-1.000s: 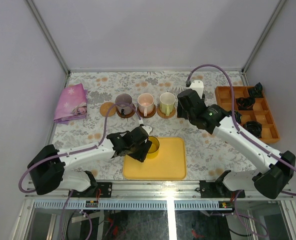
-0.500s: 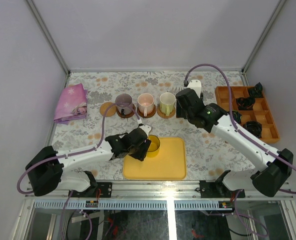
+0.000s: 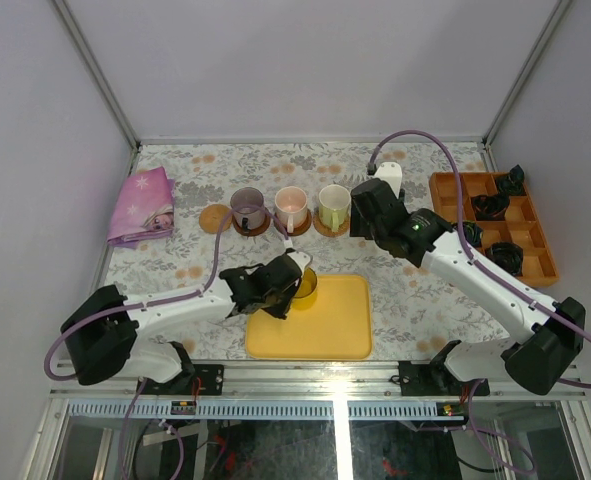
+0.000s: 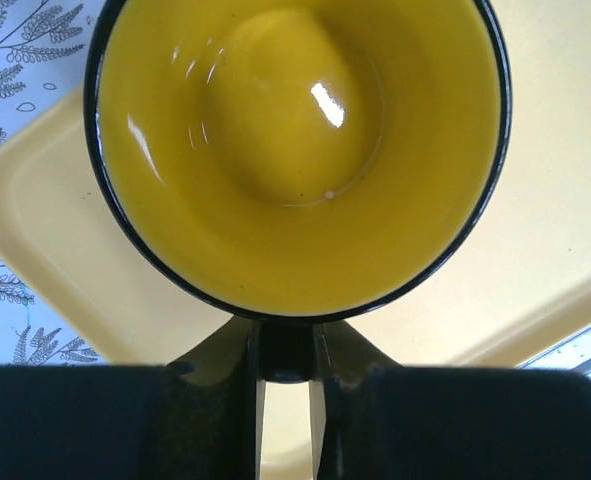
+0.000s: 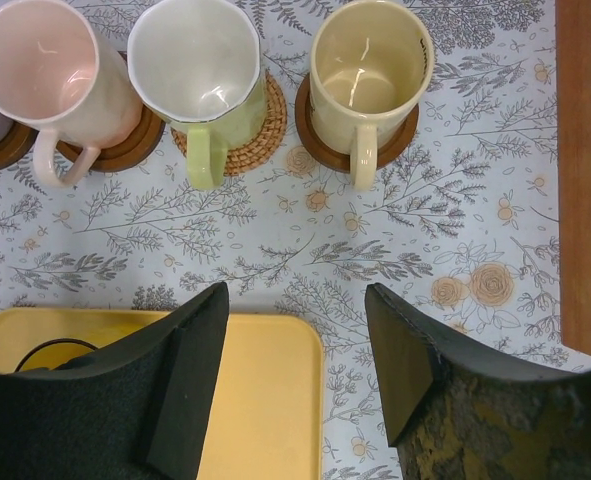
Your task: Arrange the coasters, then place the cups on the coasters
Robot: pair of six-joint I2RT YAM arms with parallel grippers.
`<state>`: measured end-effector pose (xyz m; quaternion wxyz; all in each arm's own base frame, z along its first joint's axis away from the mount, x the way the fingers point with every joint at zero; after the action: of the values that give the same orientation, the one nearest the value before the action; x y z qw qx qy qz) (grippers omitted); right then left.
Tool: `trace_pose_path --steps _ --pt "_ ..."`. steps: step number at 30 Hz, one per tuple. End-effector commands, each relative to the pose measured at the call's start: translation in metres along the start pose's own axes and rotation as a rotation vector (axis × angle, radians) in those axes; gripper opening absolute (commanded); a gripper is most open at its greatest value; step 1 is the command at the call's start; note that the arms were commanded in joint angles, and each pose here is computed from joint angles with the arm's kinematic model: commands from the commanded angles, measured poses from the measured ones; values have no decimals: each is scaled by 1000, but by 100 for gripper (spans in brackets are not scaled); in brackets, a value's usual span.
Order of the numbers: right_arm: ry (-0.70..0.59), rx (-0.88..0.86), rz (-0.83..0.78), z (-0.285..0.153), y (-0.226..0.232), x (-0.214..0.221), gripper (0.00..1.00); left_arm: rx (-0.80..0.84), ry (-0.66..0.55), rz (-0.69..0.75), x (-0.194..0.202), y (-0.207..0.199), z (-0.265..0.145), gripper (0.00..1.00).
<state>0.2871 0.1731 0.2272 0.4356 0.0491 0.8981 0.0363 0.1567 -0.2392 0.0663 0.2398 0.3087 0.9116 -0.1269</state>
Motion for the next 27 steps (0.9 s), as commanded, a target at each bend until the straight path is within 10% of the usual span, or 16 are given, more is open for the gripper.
trace_pose_path --steps 1,27 --pt "-32 -34 50 -5 4 -10 65 10 6 25 -7 -4 1 0" --pt "-226 -14 30 -12 -4 -50 62 -402 -476 -204 -142 79 -137 0"
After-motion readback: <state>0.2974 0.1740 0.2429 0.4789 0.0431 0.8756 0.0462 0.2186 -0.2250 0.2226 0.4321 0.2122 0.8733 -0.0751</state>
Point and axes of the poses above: each gripper's point midway between its finger pads, its own z axis out along the fingers, its own y axis along the line the jaws close on, x = y × z, the point moved 2 cm from there along -z, back along the fingers, and after that the axes turned 6 degrees about z, right-handed, at the moved point
